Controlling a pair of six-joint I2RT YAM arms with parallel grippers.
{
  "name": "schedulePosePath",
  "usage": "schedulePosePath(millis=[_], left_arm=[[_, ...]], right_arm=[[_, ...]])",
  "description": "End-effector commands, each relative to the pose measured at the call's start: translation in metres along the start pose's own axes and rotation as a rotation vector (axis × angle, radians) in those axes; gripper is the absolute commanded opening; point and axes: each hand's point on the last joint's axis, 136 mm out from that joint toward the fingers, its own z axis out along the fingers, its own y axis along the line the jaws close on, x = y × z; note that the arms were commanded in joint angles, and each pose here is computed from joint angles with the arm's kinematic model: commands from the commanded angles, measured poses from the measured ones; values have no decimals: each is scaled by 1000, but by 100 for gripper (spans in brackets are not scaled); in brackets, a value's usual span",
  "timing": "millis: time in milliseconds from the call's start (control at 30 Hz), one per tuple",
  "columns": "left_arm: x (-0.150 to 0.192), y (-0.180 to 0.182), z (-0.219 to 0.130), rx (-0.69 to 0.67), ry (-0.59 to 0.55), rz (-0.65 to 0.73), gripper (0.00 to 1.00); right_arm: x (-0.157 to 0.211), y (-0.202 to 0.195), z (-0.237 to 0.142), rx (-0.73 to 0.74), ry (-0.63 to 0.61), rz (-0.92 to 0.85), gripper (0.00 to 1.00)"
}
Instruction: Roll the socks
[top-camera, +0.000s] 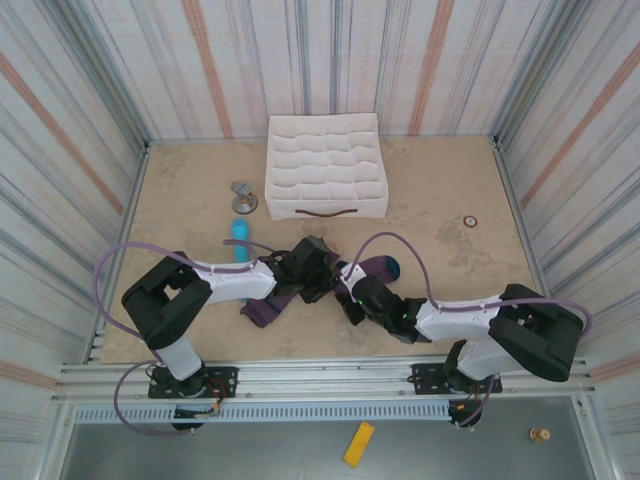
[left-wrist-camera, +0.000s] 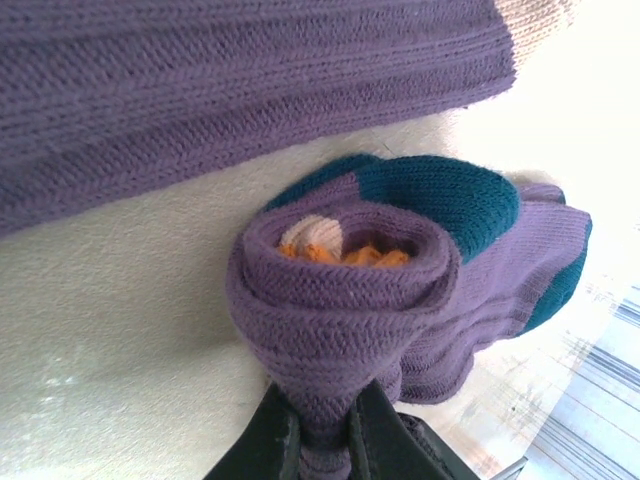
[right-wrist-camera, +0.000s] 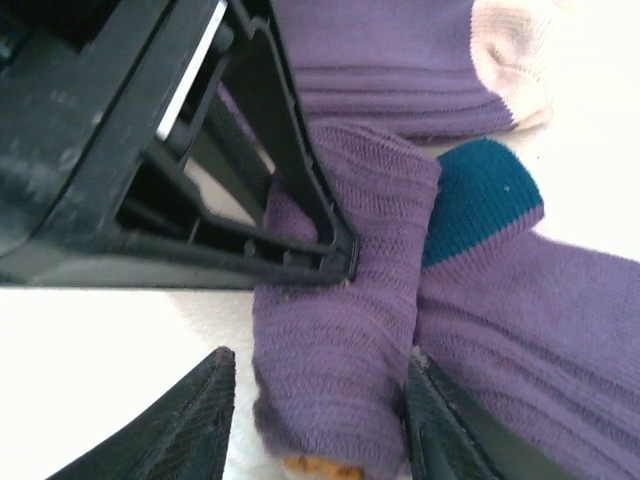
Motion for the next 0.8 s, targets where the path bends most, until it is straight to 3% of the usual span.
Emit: schedulePosePath(millis=[0,333,467,600,667,767], left_arm=[[4,20,1,-57,21,-22,0],[3,21,4,-41,22,-45,0],[2,18,3,-28,26,-47,0],[2,16,4,-9,37,-51,16],[1,15,4,-3,35,-50,36],[1,10,0,15,29,-43,53]], right_arm=[[-13,-1,4,2,-31,-15,45],[7,-1,9,-12,39,17,26],[17,-4,10,-26,71,94,12],[27,-7,12,-69,108,182,2],[32,-8,14,-88,132,226,0],[39,-13,16,-104,163,310,0]])
